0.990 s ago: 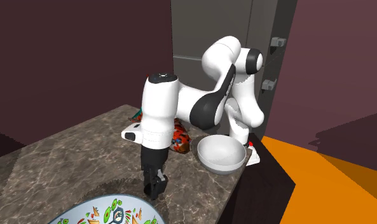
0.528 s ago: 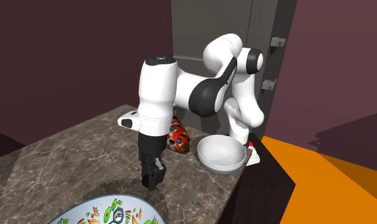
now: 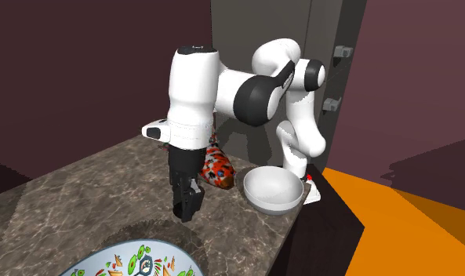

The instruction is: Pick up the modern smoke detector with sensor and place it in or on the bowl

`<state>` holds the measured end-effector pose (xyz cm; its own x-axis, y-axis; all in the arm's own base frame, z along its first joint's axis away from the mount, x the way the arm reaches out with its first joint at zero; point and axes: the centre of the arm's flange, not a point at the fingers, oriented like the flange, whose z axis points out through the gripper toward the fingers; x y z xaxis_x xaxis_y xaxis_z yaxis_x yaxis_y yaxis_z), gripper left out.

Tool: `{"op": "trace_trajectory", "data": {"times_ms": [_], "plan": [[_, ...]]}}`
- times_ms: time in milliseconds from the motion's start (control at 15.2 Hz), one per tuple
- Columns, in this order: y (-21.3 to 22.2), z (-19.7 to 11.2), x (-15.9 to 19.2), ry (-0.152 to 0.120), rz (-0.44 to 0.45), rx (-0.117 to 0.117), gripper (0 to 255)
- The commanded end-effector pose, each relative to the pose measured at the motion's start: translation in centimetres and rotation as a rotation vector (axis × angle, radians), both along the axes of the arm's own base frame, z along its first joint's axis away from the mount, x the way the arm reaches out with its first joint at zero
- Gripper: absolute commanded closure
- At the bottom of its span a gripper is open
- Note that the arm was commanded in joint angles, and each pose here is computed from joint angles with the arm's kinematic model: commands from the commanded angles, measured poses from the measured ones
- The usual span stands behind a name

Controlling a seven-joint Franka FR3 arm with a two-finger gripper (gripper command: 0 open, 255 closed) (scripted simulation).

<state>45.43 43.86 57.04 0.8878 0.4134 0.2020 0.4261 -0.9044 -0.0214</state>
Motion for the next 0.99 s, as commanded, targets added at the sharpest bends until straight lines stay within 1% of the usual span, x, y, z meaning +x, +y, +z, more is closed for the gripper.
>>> {"op": "trace_trajectory", "data": {"times_ms": [0, 66, 924], "plan": [[0.0, 1.0, 0.0, 0.001, 0.000, 0.000, 255], [-0.1, 1.1, 0.0, 0.001, 0.000, 0.000, 255], [-8.3, 1.6, -15.0, 0.001, 0.000, 0.000, 255]]}}
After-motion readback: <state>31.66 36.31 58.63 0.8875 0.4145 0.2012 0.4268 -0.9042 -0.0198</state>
